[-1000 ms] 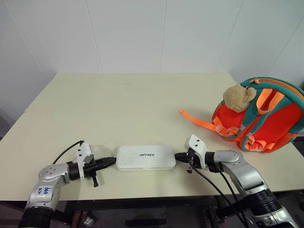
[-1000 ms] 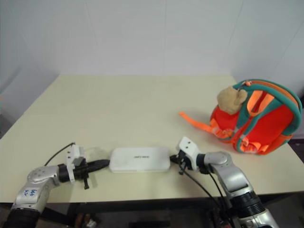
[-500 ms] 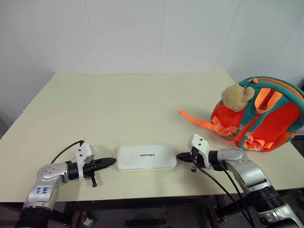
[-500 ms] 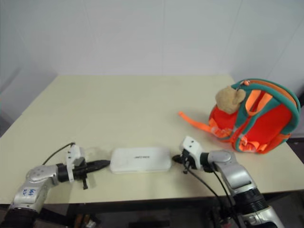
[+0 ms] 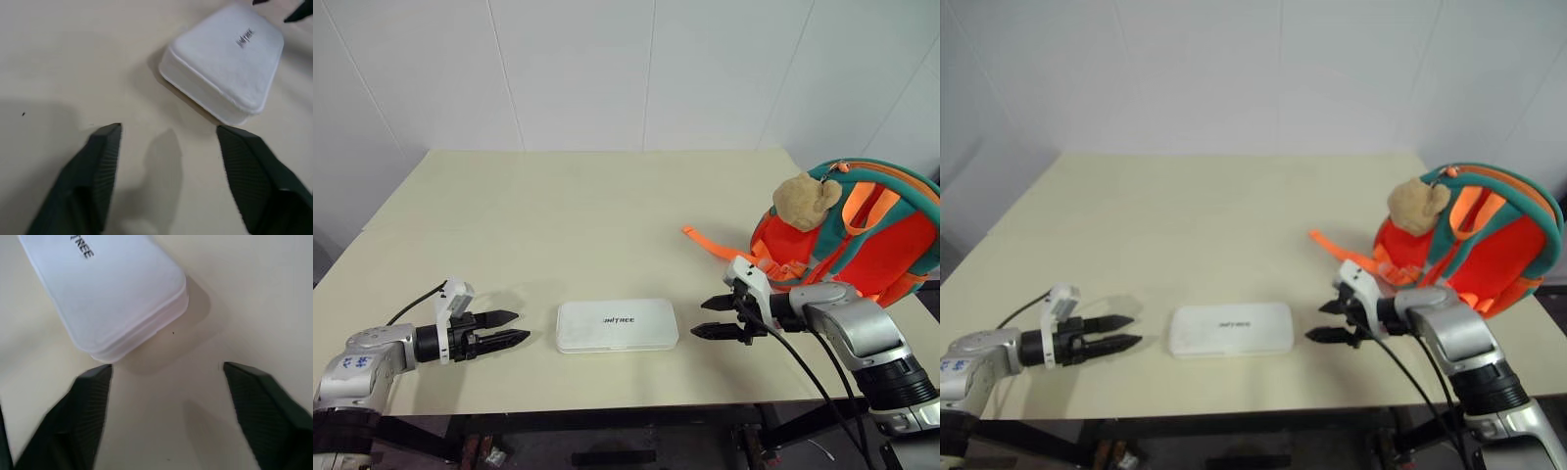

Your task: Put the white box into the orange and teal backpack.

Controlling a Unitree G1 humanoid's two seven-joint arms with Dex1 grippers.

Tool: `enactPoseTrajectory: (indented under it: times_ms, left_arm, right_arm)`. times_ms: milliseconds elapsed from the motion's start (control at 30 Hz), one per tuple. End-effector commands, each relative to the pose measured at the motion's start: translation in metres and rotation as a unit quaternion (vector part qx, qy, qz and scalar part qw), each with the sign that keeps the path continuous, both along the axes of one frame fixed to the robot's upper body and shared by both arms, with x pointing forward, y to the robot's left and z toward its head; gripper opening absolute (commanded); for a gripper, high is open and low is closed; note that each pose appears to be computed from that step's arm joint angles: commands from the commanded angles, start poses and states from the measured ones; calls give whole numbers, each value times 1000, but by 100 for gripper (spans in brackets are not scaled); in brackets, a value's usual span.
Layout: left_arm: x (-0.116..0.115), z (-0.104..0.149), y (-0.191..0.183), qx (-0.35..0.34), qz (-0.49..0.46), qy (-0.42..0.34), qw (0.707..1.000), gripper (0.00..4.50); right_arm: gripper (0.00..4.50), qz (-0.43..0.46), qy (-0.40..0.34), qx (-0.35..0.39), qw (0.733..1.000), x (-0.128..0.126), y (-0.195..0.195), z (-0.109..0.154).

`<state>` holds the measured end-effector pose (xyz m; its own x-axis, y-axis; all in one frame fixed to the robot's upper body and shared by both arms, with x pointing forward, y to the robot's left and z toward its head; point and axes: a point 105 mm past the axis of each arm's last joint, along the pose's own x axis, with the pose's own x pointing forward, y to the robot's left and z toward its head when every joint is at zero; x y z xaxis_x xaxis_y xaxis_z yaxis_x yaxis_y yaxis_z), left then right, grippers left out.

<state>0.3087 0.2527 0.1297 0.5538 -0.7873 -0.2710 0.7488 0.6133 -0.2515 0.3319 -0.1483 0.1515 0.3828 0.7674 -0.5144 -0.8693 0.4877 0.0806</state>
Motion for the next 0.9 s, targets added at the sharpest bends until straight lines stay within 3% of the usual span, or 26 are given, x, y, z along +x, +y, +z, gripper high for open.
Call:
enactPoseTrajectory:
  times_ms: [33,133,300,533,900]
  left_arm:
    - [1,3,-7,-67,-7,76,995,445]
    - [-10,1,-21,-101,-48,164,980,445]
    - [17,-14,-24,-107,31,185,976,445]
    - [23,-17,-52,-142,6,200,969,445]
    - [3,-38,-74,-129,-27,261,956,445]
  right_arm:
    - [450,-20,33,43,998,-3,0,20]
    - [450,-33,67,70,995,-5,5,24]
    - [450,-66,95,88,989,-3,9,25]
    - [450,-75,114,105,985,-5,18,24]
    - [450,-64,133,89,985,-14,32,12]
